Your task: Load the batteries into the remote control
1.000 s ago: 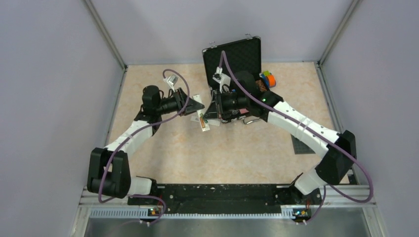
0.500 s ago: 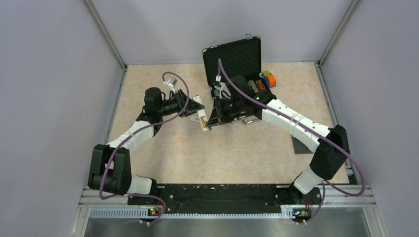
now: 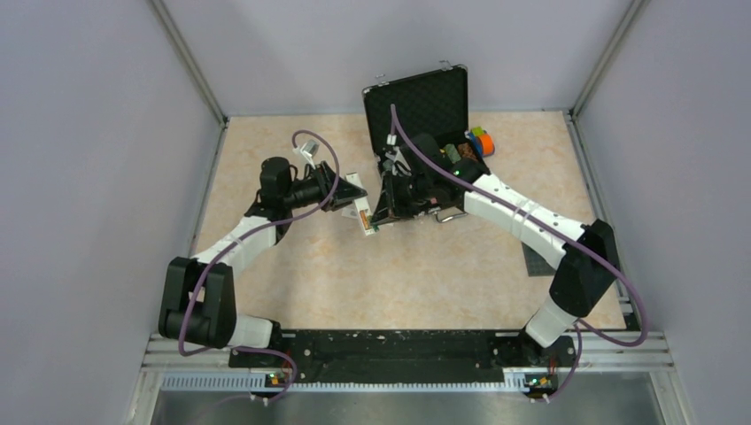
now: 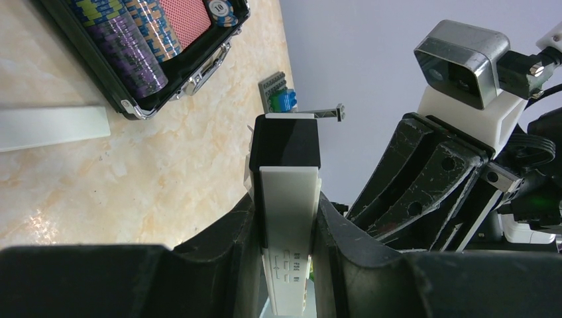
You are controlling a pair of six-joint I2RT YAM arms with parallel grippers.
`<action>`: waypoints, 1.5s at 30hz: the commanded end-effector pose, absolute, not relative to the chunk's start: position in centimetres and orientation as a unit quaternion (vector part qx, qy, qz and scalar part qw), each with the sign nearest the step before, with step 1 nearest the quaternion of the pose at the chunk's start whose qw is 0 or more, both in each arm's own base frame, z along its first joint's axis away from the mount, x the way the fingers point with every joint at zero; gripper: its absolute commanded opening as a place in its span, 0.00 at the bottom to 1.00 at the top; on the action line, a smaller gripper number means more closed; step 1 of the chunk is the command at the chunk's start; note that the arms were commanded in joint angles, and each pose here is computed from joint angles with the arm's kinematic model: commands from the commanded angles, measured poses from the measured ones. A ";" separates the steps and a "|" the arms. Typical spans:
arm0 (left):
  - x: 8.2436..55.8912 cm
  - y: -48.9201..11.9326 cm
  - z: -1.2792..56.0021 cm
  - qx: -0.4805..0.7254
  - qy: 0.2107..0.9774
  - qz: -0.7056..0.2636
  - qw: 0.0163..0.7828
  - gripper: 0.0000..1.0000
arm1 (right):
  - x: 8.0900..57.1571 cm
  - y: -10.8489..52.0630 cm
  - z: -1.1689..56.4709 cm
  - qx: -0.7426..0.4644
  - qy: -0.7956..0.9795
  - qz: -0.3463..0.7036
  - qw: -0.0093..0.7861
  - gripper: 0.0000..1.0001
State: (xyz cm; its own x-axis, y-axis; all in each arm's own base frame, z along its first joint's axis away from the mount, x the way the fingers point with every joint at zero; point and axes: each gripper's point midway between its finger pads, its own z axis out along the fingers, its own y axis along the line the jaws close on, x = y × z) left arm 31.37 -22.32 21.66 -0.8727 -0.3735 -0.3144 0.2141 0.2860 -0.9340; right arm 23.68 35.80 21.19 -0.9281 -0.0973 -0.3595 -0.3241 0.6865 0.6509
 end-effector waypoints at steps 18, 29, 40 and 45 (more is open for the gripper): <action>31.9 -22.5 25.2 -0.077 0.757 -0.605 0.235 0.00 | 26.5 36.9 21.7 -0.094 0.914 0.356 0.170 0.00; 32.4 -22.5 24.8 -0.081 0.764 -0.597 0.232 0.00 | 26.6 36.4 22.4 -0.099 0.914 0.348 0.182 0.24; 32.9 -22.6 25.1 -0.078 0.764 -0.597 0.232 0.00 | 26.4 35.3 24.3 -0.099 0.908 0.350 0.208 0.41; 32.9 -22.8 25.3 -0.071 0.763 -0.602 0.225 0.00 | 26.1 34.5 25.0 -0.098 0.905 0.355 0.215 0.41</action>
State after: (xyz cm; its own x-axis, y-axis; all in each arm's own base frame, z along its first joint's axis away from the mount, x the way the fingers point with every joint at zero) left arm 32.93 -22.21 21.93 -0.8812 -0.4284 -0.2001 0.0593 0.3198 -0.9456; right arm 25.61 36.49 22.97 -0.9193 -0.0555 -0.3895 -0.3104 0.7107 0.6313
